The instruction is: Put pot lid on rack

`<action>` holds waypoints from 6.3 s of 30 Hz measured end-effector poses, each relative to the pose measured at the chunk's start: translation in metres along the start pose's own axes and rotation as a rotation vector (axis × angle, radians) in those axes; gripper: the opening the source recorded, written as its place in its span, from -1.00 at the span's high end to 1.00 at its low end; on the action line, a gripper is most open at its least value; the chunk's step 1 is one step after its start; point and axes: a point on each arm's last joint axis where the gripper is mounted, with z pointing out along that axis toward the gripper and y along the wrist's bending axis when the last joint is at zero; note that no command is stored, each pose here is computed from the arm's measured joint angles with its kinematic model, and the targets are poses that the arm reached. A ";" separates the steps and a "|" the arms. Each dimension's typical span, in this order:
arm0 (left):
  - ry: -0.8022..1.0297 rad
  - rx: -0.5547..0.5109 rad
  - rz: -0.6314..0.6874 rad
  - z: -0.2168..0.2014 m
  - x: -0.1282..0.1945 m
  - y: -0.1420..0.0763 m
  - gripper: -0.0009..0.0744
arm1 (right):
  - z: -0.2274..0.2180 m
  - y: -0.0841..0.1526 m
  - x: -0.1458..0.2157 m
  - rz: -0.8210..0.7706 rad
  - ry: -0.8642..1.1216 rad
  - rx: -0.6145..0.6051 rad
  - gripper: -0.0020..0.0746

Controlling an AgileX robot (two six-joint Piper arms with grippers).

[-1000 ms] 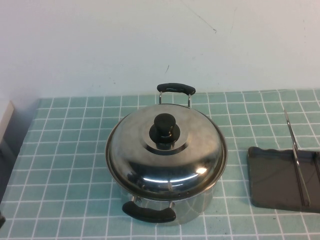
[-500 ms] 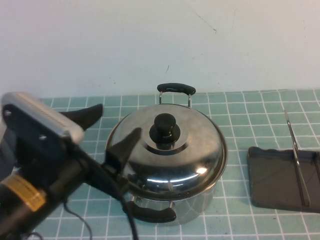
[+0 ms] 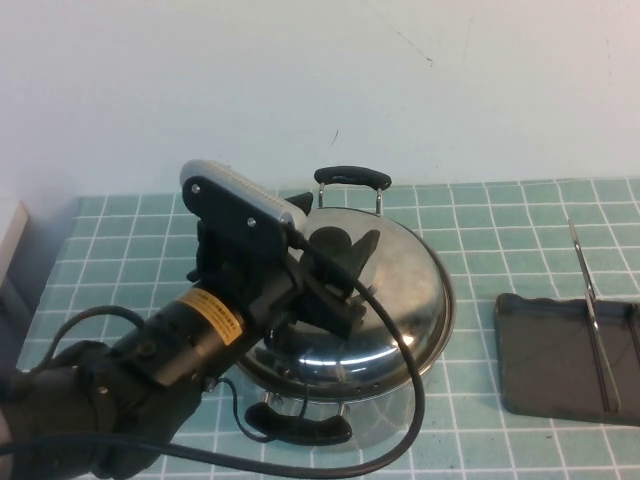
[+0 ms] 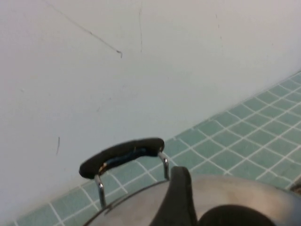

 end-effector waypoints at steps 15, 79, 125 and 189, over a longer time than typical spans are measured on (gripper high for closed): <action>0.057 -0.038 -0.064 0.020 0.035 0.005 -0.25 | 0.000 0.000 0.000 0.000 0.000 0.000 0.95; -0.352 0.457 -0.381 -0.030 -0.058 -0.033 0.11 | 0.052 0.065 -0.182 0.760 0.208 -1.133 -0.47; 0.145 -0.158 0.000 -0.068 -0.050 0.049 0.95 | 0.067 0.056 -0.219 -0.053 0.151 -0.654 0.62; 0.143 -0.593 -0.133 -0.260 -0.039 0.032 0.98 | -0.090 0.010 -0.201 -0.206 -0.307 -0.500 0.92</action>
